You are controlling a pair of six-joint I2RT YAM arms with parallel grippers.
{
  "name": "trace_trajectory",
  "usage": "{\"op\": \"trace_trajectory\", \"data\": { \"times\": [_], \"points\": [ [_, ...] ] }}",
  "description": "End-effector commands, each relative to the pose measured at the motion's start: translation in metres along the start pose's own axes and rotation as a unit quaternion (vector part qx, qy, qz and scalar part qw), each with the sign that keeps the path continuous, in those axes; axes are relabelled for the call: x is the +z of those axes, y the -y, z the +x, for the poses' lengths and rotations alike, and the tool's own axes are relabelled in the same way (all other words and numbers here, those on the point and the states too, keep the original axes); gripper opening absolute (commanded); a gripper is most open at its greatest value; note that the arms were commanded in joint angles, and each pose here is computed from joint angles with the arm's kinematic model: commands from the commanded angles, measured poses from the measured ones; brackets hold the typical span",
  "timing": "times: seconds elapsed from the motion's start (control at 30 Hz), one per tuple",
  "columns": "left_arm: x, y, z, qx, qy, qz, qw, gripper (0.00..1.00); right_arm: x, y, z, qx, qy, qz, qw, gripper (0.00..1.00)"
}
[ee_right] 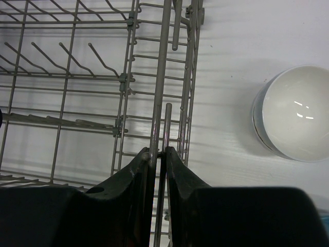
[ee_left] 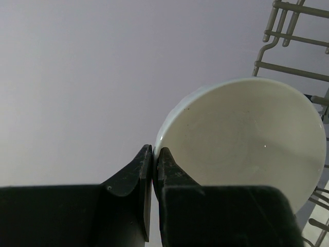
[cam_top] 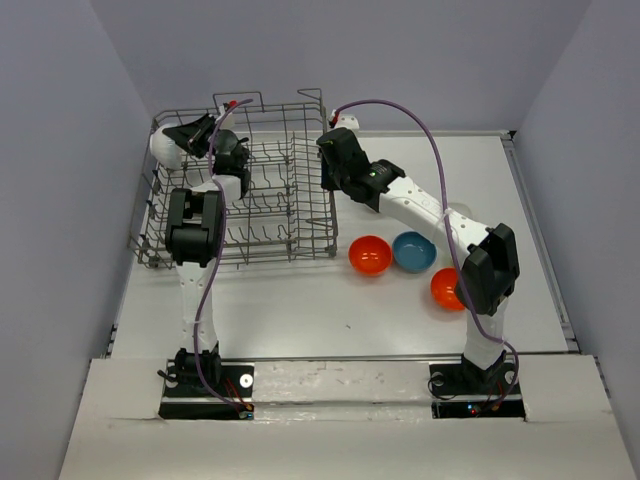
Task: Load the bowls into the dish rack
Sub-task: Insert the bowl into the dish rack.
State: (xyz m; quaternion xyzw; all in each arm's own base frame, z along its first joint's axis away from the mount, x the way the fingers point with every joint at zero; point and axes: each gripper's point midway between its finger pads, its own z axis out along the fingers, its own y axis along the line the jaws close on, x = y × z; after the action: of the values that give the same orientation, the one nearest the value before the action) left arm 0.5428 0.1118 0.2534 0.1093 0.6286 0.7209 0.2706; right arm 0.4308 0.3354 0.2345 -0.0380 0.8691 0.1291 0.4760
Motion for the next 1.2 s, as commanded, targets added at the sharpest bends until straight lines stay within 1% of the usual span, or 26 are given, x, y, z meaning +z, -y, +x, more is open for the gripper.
{"op": "trace_trajectory", "data": {
  "times": [0.0, 0.23, 0.47, 0.67, 0.9, 1.17],
  "points": [
    [-0.012, -0.103, 0.046, -0.295, -0.008, -0.184, 0.937, 0.0, 0.01, -0.029, 0.005, 0.008, 0.009, -0.058, 0.998, 0.01],
    [-0.014, -0.099, 0.045, -0.291, -0.003, -0.193, 0.937, 0.0, 0.011, -0.03, 0.006, 0.008, 0.006, -0.06, 0.998, 0.01],
    [-0.016, -0.085, 0.04, -0.276, 0.004, -0.193, 0.942, 0.0, 0.015, -0.031, 0.009, 0.007, 0.003, -0.062, 0.998, 0.01],
    [-0.018, -0.081, 0.041, -0.276, 0.006, -0.201, 0.94, 0.0, 0.017, -0.032, 0.01, 0.006, 0.001, -0.063, 0.998, 0.01],
    [-0.022, -0.071, 0.035, -0.274, 0.012, -0.192, 0.942, 0.0, 0.019, -0.028, 0.01, 0.009, 0.0, -0.06, 0.998, 0.01],
    [-0.029, -0.057, 0.029, -0.256, 0.021, -0.178, 0.95, 0.0, 0.019, -0.028, 0.011, 0.01, -0.002, -0.06, 0.998, 0.01]
  ]
}}
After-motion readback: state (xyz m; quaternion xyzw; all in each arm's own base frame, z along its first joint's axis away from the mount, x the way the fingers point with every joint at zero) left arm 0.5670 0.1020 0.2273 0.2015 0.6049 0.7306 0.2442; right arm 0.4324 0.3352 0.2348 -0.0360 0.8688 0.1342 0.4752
